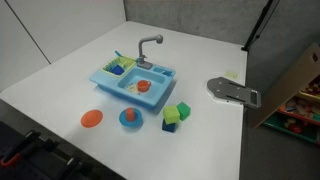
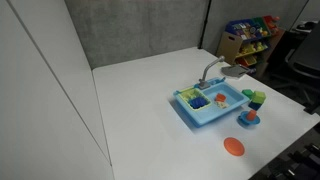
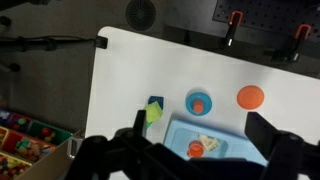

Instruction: Put the orange cup on the counter

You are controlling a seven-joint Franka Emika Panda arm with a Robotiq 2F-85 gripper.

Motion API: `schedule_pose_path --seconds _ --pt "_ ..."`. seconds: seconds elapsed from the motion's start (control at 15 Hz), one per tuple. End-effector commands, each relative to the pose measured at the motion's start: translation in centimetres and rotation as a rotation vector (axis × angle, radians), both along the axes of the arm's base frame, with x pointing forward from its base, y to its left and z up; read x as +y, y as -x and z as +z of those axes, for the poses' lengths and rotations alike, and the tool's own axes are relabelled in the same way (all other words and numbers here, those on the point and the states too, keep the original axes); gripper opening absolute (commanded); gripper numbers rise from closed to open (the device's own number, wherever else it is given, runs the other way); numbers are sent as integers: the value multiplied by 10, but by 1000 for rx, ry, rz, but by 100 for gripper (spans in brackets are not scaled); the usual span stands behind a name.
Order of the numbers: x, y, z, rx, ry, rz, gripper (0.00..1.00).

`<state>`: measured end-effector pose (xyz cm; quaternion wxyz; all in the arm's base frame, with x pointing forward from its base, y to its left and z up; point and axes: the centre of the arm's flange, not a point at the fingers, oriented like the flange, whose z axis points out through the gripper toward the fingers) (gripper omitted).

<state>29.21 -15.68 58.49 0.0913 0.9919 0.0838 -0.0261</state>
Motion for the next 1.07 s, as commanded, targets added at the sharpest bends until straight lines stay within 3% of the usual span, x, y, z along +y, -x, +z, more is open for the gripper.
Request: schedule_pose_path --seconds 0.0,0.47,1.0 --pt "0 0 0 0 0 0 100" --pt "0 0 0 0 0 0 100" --pt "10 -25 -8 -19 -62 -5 100"
